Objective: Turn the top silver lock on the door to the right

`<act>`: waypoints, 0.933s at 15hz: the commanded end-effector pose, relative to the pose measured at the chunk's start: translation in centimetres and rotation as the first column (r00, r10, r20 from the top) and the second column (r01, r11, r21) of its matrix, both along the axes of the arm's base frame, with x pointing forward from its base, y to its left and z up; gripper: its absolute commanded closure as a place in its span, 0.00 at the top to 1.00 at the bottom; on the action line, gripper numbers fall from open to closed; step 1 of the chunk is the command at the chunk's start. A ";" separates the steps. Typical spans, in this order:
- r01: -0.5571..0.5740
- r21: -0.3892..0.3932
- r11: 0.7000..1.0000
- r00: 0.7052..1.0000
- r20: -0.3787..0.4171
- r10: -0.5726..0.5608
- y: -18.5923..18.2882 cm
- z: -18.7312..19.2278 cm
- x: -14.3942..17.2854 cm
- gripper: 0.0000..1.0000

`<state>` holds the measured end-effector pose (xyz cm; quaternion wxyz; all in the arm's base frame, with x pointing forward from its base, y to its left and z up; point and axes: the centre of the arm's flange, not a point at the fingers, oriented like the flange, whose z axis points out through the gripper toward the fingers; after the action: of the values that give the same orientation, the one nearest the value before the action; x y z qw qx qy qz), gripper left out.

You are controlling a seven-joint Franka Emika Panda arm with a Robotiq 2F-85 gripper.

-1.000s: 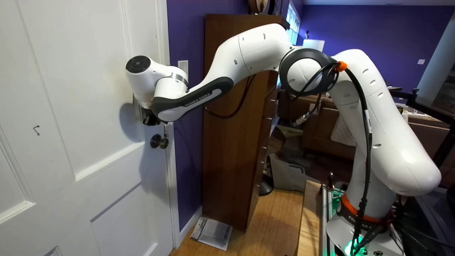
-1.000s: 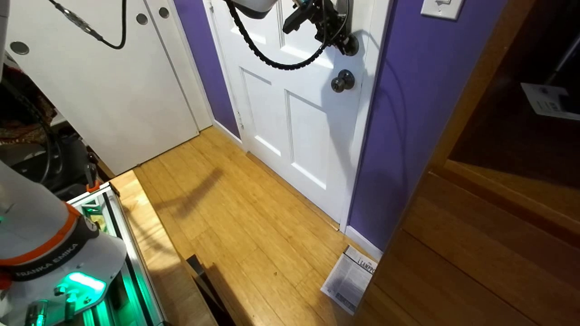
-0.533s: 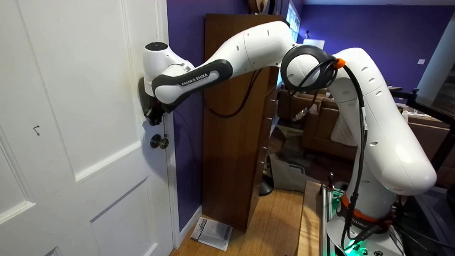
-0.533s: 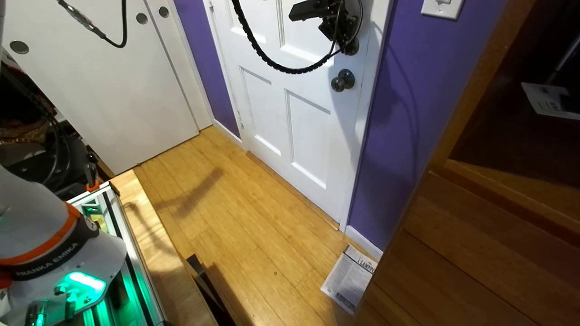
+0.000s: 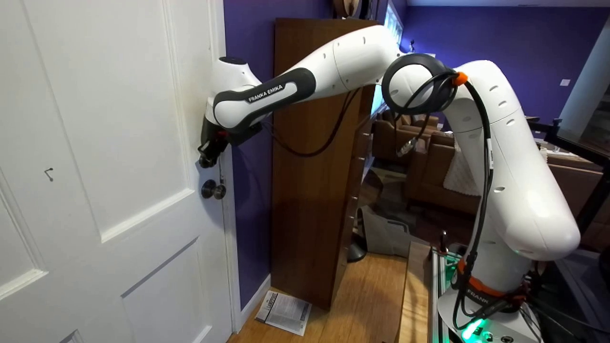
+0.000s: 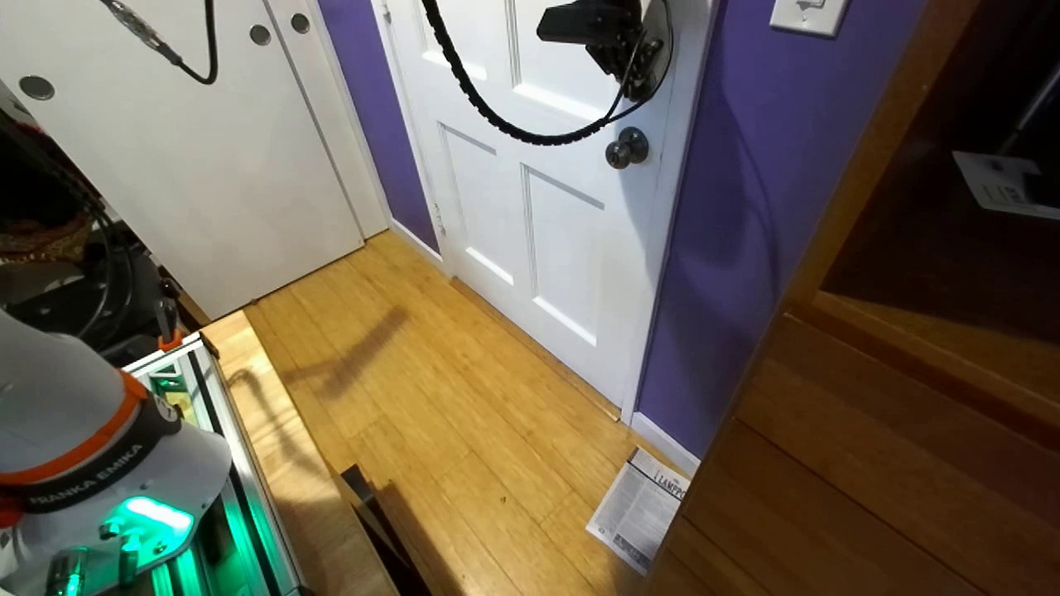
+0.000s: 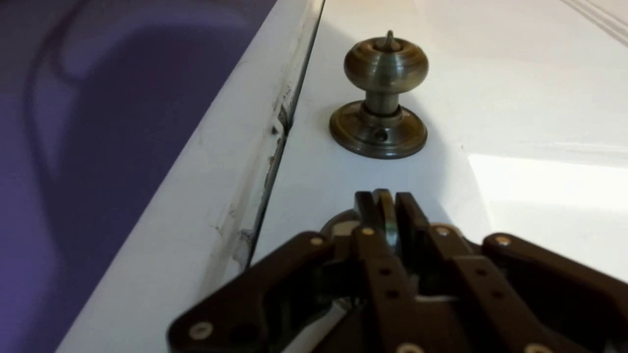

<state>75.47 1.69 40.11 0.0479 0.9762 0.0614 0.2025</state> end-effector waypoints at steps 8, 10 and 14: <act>-0.025 0.226 0.974 0.987 0.158 -0.011 -3.7 -1.8 -3.8 0.04; -0.015 0.301 0.953 0.987 0.157 -0.034 -4.3 -2.0 -3.9 0.04; -0.029 0.444 0.895 0.987 0.154 -0.044 -5.9 -2.3 -3.9 0.04</act>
<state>72.89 -2.82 38.01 -0.1149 0.9505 0.0090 0.2884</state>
